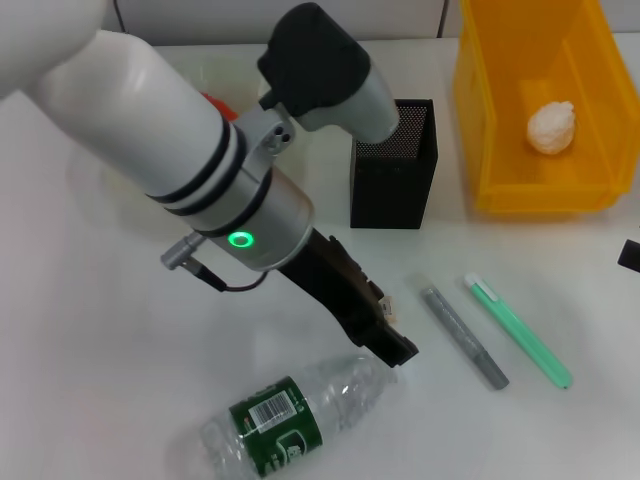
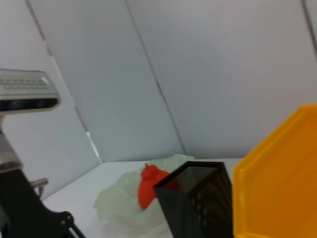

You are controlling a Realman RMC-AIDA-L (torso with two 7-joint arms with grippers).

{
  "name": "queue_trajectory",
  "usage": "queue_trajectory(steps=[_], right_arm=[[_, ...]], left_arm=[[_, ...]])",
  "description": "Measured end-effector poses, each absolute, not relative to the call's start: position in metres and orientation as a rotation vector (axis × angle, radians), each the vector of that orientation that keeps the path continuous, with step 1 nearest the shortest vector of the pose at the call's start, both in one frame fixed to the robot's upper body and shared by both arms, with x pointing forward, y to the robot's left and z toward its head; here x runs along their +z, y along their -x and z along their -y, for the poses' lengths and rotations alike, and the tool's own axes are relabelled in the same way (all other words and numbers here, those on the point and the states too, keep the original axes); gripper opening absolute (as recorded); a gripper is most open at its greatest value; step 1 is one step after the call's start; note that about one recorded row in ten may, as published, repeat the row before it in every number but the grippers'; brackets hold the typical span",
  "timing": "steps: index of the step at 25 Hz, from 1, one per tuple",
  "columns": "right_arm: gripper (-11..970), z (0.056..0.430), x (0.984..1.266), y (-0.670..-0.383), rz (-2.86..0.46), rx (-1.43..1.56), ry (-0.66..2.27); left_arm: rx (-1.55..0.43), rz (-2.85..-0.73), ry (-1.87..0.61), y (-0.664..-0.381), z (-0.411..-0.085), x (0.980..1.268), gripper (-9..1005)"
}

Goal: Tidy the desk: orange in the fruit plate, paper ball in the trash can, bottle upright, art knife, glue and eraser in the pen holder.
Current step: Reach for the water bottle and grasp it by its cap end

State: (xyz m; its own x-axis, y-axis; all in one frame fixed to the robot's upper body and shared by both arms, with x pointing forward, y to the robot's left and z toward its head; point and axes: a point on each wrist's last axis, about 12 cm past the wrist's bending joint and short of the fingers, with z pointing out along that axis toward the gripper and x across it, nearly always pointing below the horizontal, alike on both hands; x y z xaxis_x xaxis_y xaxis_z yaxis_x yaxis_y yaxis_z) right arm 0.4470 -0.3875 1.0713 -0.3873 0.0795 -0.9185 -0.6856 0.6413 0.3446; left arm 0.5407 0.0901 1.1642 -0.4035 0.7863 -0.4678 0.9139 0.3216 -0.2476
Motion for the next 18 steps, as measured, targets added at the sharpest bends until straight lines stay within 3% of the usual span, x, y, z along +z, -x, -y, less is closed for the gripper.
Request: queue_trajectory(steps=[8, 18], right_arm=[[808, 0.393, 1.067, -0.447, -1.809, 0.87, 0.436], [808, 0.39, 1.065, -0.446, -1.806, 0.867, 0.426]], left_arm=[[-0.615, -2.355, -1.565, -0.529, -0.07, 1.156, 740], [-0.457, -2.348, -1.509, -0.537, -0.074, 1.147, 738]])
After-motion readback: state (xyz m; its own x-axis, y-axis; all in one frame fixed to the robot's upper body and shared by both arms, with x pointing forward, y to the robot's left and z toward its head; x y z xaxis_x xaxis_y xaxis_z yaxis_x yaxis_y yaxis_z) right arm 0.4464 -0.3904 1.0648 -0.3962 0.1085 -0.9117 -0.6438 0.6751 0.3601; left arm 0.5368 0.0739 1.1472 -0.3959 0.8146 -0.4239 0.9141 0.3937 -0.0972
